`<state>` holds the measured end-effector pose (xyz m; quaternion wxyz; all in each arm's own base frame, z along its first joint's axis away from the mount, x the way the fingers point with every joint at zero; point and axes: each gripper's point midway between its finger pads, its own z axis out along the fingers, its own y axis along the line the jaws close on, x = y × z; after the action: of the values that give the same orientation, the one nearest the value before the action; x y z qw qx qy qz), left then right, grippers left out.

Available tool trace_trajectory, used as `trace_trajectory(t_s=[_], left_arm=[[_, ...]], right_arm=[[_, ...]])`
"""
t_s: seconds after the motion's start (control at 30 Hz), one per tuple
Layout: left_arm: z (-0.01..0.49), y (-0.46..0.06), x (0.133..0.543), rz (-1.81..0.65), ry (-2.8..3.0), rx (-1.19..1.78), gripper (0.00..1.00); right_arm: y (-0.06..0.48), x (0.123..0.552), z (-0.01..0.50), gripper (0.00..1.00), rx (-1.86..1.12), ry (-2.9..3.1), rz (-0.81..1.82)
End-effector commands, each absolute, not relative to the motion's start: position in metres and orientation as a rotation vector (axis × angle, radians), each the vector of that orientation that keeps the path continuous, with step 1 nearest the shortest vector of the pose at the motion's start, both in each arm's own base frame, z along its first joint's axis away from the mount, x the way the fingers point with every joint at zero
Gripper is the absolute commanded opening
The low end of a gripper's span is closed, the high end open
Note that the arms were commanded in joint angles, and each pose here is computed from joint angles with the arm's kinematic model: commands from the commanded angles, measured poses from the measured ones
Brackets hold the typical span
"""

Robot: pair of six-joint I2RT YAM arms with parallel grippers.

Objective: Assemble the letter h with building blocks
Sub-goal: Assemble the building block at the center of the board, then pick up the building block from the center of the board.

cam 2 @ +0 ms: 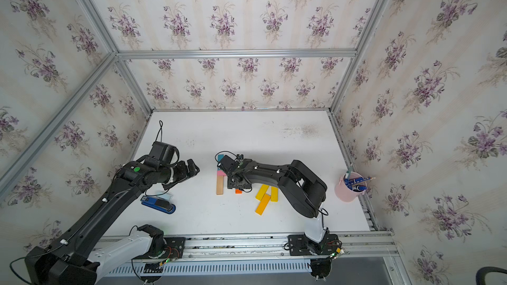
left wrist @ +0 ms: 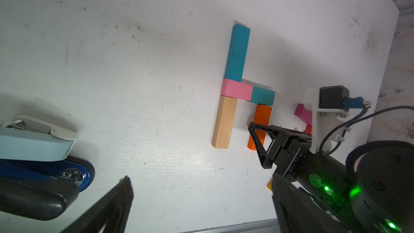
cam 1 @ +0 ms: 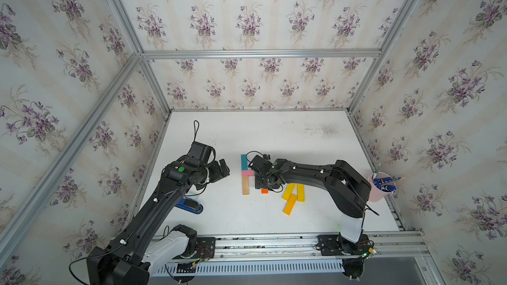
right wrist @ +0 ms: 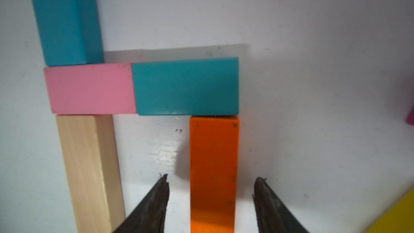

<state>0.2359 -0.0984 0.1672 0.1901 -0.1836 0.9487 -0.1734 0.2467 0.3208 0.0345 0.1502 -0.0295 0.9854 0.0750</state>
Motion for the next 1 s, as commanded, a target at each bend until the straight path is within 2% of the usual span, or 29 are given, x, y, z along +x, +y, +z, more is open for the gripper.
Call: trace_trajectory(t_s=[0.0,0.17,0.27,0.4,0.63,0.7,0.97], left_arm=[[0.179,-0.099,0.237,-0.501,2.641,-0.496,0.98],[0.202,-0.095,0.237,-0.504,2.586,-0.488,0.99],[0.211,-0.096,0.237,-0.516,2.561,-0.473,1.0],[0.208,-0.099,0.238,-0.535,2.56,-0.453,1.0],[0.187,-0.105,0.243,-0.551,2.605,-0.462,1.0],[0.182,-0.106,0.245,-0.552,2.615,-0.468,1.0],[0.174,-0.105,0.244,-0.539,2.63,-0.473,1.0]], right_arm=[[0.318,0.258,0.067,0.67,-0.108,2.745,0.199],[0.303,0.275,0.131,0.76,-0.103,2.607,0.217],[0.273,0.282,0.147,0.79,-0.033,2.586,0.216],[0.212,0.28,0.127,0.8,0.128,2.628,0.201],[0.143,0.255,0.077,0.76,0.33,2.717,0.201],[0.139,0.253,0.068,0.72,0.344,2.738,0.199],[0.159,0.254,0.039,0.74,0.303,2.815,0.281]])
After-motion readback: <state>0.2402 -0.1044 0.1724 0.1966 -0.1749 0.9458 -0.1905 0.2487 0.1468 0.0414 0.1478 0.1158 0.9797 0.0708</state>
